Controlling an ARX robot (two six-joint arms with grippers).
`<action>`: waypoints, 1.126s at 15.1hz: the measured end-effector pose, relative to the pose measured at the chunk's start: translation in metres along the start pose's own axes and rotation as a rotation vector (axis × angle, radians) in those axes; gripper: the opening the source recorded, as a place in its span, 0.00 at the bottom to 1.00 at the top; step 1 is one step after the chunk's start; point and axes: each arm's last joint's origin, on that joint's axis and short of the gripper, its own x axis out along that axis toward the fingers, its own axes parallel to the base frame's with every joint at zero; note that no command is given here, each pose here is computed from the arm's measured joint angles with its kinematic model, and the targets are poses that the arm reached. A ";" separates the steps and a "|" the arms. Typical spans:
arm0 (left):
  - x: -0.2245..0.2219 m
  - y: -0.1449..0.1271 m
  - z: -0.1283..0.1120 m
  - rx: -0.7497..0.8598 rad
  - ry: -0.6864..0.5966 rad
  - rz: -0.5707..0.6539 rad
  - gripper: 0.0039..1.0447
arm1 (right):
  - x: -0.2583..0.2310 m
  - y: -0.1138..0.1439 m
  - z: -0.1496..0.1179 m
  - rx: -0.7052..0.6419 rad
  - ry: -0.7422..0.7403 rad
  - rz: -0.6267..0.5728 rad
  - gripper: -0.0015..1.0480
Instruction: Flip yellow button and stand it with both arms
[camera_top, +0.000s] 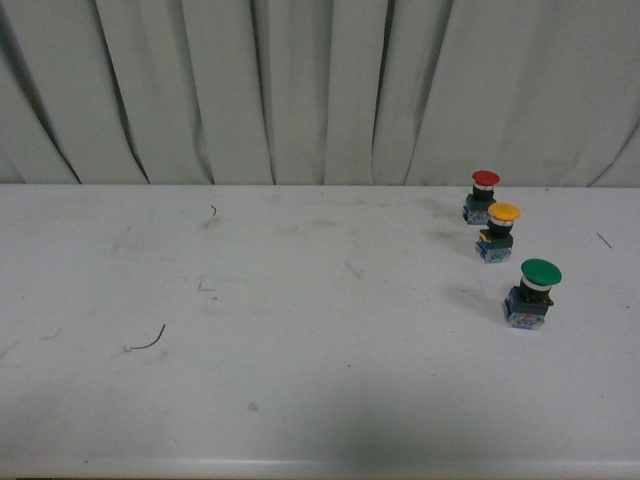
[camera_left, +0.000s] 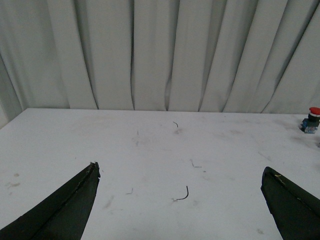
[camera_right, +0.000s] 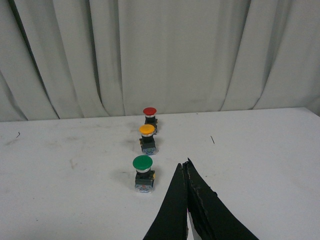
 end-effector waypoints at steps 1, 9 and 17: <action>0.000 0.000 0.000 0.000 0.000 0.000 0.94 | -0.002 0.000 0.000 0.000 0.003 0.000 0.02; 0.000 0.000 0.000 0.000 0.000 0.000 0.94 | -0.015 0.000 0.001 0.000 -0.004 0.000 0.02; 0.000 0.000 0.000 0.000 0.000 0.000 0.94 | -0.028 0.000 -0.003 0.000 0.006 0.003 0.02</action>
